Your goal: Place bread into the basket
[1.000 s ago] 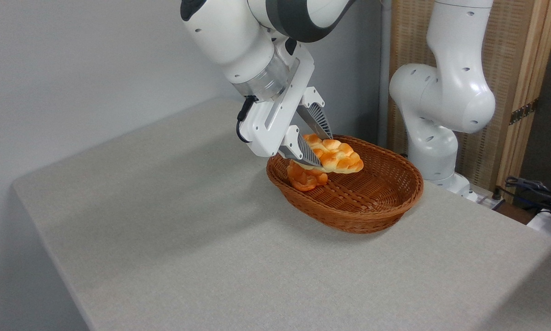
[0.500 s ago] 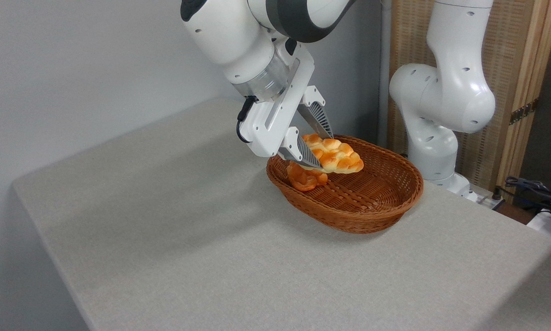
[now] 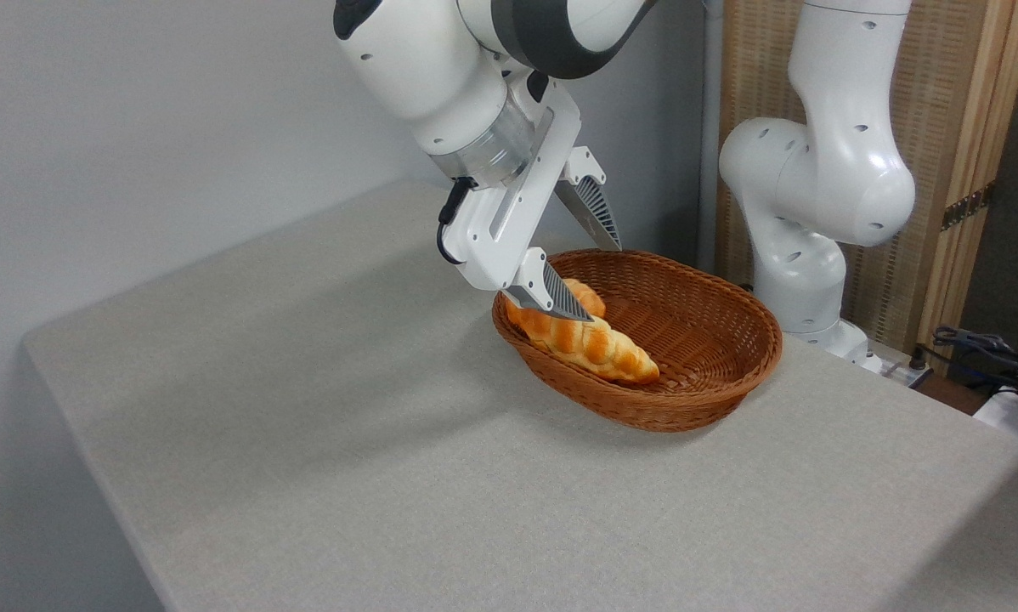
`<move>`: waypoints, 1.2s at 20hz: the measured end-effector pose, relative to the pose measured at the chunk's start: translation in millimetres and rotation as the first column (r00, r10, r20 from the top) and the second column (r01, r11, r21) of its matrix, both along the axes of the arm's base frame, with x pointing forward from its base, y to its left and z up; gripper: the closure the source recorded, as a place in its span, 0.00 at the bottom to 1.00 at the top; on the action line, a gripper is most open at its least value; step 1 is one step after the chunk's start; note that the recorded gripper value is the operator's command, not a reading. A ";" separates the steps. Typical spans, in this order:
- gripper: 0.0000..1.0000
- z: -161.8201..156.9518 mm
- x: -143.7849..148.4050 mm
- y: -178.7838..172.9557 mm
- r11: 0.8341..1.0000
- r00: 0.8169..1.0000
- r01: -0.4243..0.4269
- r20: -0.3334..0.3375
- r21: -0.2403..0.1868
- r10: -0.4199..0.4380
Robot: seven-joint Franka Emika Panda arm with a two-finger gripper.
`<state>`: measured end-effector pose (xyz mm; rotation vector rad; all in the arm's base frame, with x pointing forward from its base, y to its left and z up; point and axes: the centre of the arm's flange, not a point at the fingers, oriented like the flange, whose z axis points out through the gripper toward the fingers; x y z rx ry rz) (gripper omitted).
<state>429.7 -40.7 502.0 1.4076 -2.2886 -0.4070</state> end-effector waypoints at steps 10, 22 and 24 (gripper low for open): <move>0.00 45.3 36.5 -1.8 0.997 0.957 -0.082 0.277 -0.009 0.081; 0.00 67.6 82.6 5.2 0.717 0.587 -0.692 0.510 -0.087 0.629; 0.00 65.0 85.5 4.5 0.640 0.519 -0.763 0.504 -0.089 0.690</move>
